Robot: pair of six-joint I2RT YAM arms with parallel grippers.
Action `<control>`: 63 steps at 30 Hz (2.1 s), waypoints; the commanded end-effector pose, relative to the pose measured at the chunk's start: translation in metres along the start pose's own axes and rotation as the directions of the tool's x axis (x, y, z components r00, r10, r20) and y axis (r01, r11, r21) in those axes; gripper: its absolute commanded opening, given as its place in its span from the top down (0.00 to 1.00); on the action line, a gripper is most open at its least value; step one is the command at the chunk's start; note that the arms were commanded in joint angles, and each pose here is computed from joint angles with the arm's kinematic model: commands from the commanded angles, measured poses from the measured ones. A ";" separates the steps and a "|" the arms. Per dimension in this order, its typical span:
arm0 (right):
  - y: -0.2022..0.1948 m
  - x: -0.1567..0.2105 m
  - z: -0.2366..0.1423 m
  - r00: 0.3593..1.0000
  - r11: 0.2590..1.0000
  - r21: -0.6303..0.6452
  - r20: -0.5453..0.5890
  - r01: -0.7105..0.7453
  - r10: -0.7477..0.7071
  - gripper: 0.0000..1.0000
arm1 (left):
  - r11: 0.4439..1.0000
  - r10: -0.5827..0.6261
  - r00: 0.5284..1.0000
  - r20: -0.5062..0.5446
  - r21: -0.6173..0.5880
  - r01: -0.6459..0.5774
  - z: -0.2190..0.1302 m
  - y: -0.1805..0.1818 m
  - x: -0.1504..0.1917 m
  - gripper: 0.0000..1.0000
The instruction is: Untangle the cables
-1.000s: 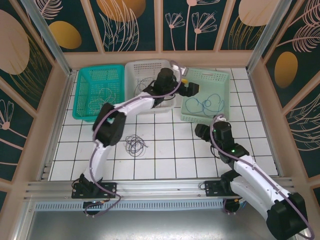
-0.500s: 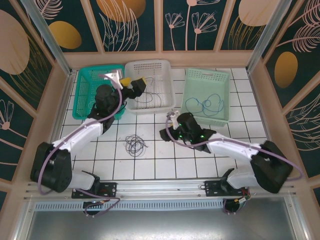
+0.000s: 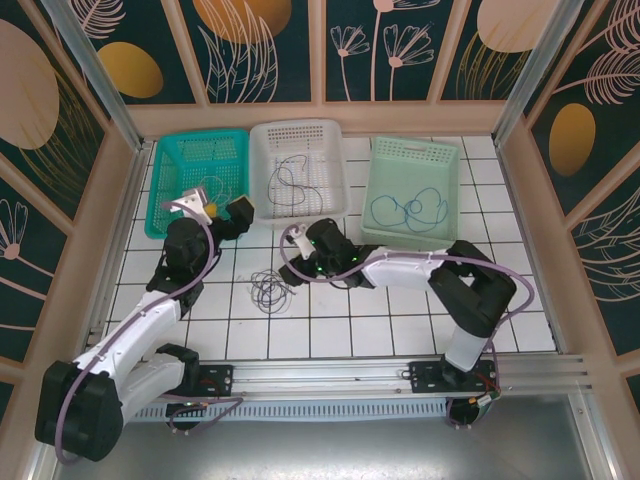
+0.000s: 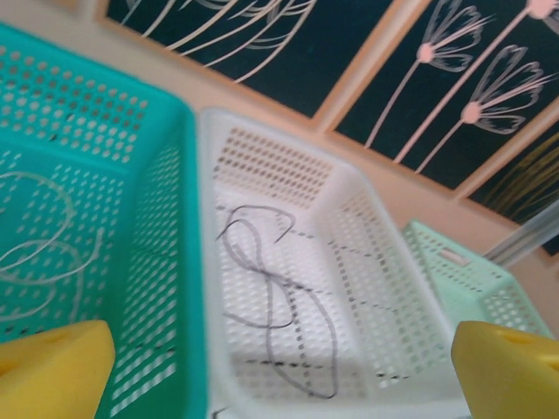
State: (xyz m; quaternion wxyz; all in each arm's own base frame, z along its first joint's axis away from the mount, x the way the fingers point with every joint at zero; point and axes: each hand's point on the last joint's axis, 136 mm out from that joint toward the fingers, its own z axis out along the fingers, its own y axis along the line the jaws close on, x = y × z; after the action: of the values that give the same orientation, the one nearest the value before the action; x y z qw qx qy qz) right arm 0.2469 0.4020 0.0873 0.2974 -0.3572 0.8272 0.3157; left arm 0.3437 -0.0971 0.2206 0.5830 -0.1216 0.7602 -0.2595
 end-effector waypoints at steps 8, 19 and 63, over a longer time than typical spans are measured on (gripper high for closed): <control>0.015 -0.004 0.023 1.000 1.000 -0.025 -0.023 0.016 -0.016 0.40 | 0.986 -0.100 0.994 -0.048 -0.136 0.093 -0.013 0.058 0.034 0.01; -0.005 0.000 0.030 0.999 0.997 0.081 -0.052 0.010 -0.006 0.42 | 0.985 -0.151 0.987 -0.051 -0.096 0.145 -0.017 0.056 0.045 0.01; 0.020 0.000 0.011 1.000 1.000 0.010 0.009 0.007 -0.007 0.93 | 0.986 -0.168 0.978 -0.122 -0.019 0.166 -0.004 0.041 0.053 0.01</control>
State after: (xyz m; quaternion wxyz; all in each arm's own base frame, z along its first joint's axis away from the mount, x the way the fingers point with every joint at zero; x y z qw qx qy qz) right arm 0.2339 0.4198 0.0604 0.2682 -0.3636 0.8404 0.2992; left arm 0.3217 -0.0841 0.1361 0.4937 -0.1770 0.8005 -0.2901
